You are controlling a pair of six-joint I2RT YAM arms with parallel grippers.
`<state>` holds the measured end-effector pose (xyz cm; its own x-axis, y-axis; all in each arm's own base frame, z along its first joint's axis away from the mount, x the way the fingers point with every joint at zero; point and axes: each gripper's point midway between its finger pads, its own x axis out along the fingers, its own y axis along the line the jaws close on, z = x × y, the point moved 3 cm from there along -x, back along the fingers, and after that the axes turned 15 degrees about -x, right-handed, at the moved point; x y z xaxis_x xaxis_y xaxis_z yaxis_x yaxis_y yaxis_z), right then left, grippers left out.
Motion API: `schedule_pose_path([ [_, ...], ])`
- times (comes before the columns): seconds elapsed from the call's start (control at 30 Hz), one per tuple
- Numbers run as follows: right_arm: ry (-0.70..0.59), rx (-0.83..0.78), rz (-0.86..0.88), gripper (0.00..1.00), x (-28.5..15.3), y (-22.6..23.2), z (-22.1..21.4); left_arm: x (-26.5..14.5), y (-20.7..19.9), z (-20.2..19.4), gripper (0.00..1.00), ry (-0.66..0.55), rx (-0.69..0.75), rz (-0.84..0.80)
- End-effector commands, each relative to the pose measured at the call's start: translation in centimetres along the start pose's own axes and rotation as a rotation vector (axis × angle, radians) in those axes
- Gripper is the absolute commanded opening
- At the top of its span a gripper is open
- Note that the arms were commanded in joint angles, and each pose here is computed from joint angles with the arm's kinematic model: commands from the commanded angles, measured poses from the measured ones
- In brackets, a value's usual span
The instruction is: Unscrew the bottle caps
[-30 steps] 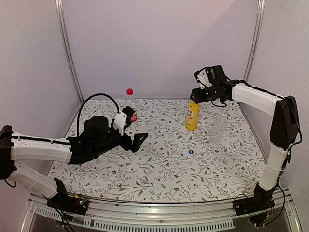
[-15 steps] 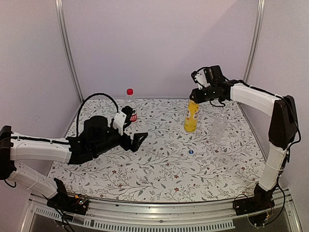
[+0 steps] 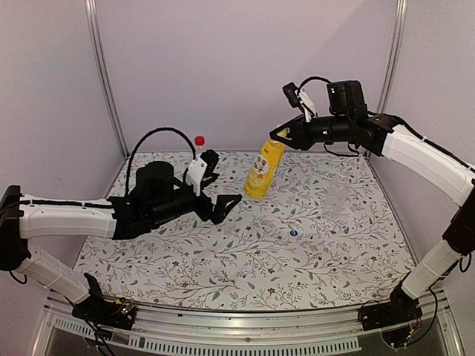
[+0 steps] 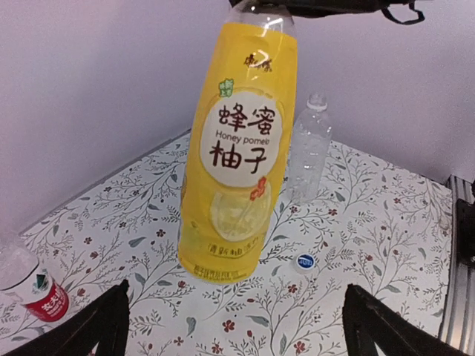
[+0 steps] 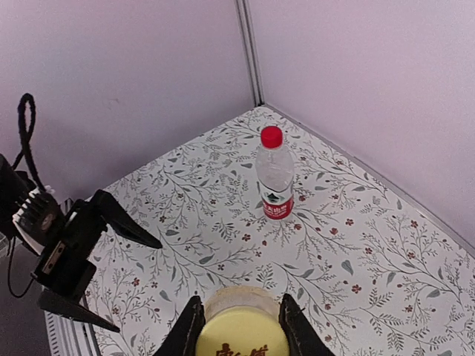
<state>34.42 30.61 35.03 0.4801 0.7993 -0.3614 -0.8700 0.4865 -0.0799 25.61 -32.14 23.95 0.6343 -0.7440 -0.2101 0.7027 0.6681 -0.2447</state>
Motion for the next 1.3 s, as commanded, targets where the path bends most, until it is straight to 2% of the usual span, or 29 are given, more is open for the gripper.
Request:
schedule_pose_path([
  [0.0,-0.124,-0.025,0.234,0.00,-1.0,5.0,2.4,1.2,-1.9,0.7,1.00,0.033,0.023,-0.128],
  [0.1,-0.159,-0.017,0.304,0.00,-1.6,6.8,3.2,2.0,-2.9,0.8,1.00,0.053,0.026,-0.184],
  [0.3,-0.184,-0.020,0.379,0.00,-1.7,8.4,3.5,3.2,-3.2,0.8,0.97,0.069,0.040,-0.194],
  [0.53,-0.194,-0.008,0.429,0.00,-1.3,8.9,3.3,3.8,-3.9,0.3,0.81,0.093,0.039,-0.237],
  [0.73,-0.173,-0.009,0.405,0.00,-0.8,8.6,2.7,3.5,-4.1,0.3,0.65,0.093,0.034,-0.254],
  [0.83,-0.152,-0.010,0.396,0.00,-0.5,8.5,2.2,3.1,-4.2,0.6,0.67,0.076,0.033,-0.261],
  [1.07,-0.141,-0.013,0.413,0.00,-0.3,8.7,1.8,3.1,-3.9,0.8,0.82,0.061,0.037,-0.241],
  [1.27,-0.134,-0.019,0.412,0.00,-0.4,8.7,1.7,2.8,-3.6,1.4,0.83,0.034,0.038,-0.219],
])
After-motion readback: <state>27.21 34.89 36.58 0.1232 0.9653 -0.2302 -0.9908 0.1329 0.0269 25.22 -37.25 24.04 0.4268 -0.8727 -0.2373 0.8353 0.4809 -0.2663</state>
